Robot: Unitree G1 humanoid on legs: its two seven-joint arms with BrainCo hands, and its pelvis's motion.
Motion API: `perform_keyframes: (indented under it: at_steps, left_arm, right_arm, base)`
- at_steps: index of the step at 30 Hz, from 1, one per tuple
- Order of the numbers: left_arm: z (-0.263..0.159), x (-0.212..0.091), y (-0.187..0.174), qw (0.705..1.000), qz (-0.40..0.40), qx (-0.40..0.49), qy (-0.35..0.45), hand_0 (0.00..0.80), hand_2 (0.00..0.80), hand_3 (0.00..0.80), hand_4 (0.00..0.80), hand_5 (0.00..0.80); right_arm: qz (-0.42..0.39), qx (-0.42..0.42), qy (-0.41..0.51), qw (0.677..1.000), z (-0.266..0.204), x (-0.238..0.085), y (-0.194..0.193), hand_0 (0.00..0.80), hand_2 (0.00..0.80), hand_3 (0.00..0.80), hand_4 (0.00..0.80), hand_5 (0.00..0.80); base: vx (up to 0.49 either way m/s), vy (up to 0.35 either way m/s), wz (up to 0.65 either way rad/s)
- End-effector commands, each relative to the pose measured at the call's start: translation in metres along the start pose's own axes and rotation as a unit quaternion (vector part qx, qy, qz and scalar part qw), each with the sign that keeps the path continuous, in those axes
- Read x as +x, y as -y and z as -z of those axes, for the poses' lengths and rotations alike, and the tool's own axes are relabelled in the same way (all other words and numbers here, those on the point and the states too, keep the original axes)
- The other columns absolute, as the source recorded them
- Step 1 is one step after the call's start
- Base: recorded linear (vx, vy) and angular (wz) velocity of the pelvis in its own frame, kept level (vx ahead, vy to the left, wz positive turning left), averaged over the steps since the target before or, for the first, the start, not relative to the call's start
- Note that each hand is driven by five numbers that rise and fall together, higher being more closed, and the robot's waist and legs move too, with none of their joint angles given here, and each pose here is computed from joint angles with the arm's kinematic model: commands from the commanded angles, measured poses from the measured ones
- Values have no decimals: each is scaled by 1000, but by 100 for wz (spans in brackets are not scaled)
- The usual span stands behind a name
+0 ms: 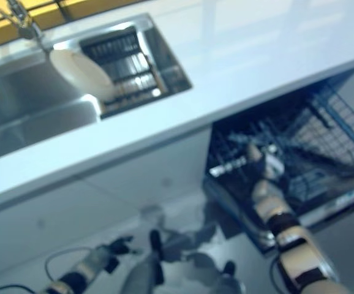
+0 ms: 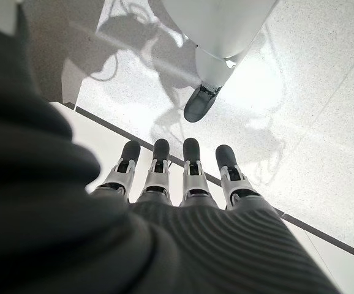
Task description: Take plates into dishwasher
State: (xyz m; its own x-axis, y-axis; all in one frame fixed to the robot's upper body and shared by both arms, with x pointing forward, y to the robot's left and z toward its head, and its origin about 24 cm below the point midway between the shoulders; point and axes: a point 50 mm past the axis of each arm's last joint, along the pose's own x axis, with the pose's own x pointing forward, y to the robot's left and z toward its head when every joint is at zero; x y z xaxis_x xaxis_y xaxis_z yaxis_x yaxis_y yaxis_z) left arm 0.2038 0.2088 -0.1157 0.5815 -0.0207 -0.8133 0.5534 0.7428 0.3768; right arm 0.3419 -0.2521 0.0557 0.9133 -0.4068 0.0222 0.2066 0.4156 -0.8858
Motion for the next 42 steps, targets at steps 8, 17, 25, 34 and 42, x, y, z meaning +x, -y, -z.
perform_keyframes:
  at_steps: [8,17,25,34,42]
  left_arm:
    - [-23,4,-14,999,-16,27,27,0,0,0,0,0]
    - [-26,5,-14,999,-13,31,33,0,0,0,0,0]
    - [-26,6,-13,999,-13,29,33,0,0,0,0,0]
    - [-29,6,-15,999,-12,22,38,0,0,0,0,0]
    - [-33,6,-16,999,-15,18,44,0,0,0,0,0]
  right_arm:
    - [-44,22,-12,999,-8,3,-8,800,800,800,800,800]
    - [-72,22,-48,996,2,4,-15,800,800,800,800,800]
    - [-110,22,-84,990,14,2,-24,800,800,800,800,800]
    - [-112,21,-95,989,16,3,-23,800,800,800,800,800]
    - [-108,18,-93,990,14,5,-21,800,800,800,800,800]
  base:
    - [0,0,0]
    - [3,2,0]
    - [32,13,0]
    - [30,13,1]
    - [0,0,0]
